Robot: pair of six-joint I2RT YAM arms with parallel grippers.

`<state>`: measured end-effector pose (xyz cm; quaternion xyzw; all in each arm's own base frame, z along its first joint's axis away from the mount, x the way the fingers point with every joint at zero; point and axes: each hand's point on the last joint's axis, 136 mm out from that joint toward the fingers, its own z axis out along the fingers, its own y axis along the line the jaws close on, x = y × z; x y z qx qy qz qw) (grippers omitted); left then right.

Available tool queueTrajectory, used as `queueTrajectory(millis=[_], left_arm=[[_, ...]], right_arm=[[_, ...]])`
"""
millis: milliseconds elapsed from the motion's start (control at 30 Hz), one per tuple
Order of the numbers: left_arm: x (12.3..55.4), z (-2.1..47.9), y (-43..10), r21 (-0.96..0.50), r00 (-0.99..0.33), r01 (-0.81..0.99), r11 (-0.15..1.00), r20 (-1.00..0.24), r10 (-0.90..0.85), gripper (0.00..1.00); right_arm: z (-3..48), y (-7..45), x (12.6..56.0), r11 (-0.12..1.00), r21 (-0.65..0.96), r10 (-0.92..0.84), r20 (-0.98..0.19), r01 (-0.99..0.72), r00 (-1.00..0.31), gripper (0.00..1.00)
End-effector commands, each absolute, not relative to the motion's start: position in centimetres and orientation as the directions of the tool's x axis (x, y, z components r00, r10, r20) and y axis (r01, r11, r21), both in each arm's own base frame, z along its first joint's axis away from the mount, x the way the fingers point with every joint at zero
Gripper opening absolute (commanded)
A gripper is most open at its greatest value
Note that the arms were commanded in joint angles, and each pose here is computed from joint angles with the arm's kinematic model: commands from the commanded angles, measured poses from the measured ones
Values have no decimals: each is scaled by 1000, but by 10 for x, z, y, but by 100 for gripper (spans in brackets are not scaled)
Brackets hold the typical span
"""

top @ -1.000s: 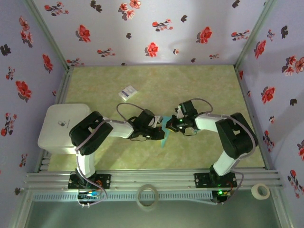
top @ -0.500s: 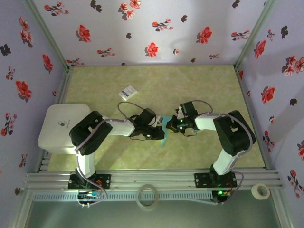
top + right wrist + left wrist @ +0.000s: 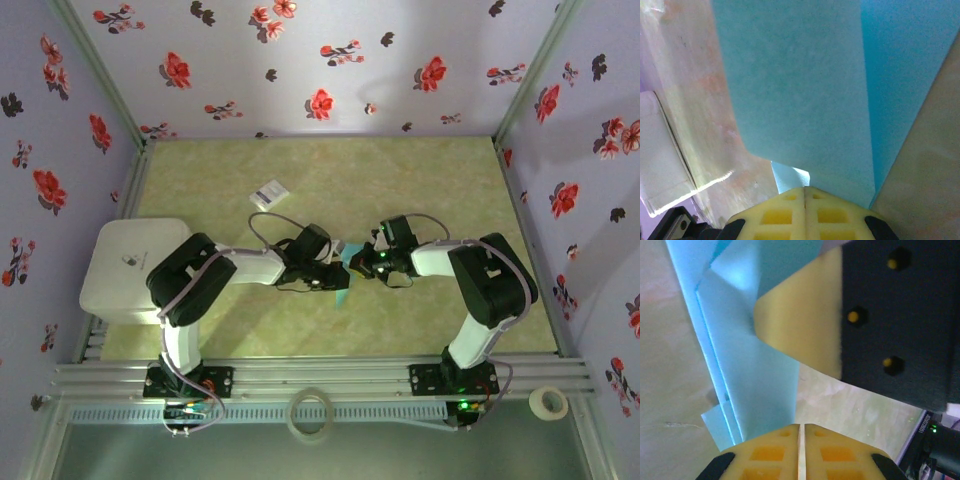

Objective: Fold a paper plane with a square sheet of paper (pick it up from the middle)

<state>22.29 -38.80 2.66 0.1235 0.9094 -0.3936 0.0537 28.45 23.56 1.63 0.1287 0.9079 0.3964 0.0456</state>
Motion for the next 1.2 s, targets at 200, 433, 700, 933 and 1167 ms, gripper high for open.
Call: queueTrajectory(millis=[200, 433, 700, 933, 1167], left_arm=[[218, -11, -365, -643, -983, 186, 743, -130, 134, 0], [203, -29, -351, -629, -988, 152, 762, -81, 130, 0], [201, -32, -352, -628, -988, 152, 763, -72, 137, 0], [198, -32, -351, -628, -988, 151, 763, -70, 138, 0], [197, -34, -349, -627, -988, 152, 764, -68, 140, 0]], right_arm=[[-4, 214, 281, 705, 661, 311, 39, 258, -950, 5], [3, 204, 310, 663, 703, 343, 20, 257, -939, 7], [2, 182, 332, 701, 650, 396, -13, 293, -918, 7], [-1, 170, 344, 725, 613, 424, -36, 315, -905, 7], [5, 159, 363, 712, 617, 463, -53, 335, -885, 7]])
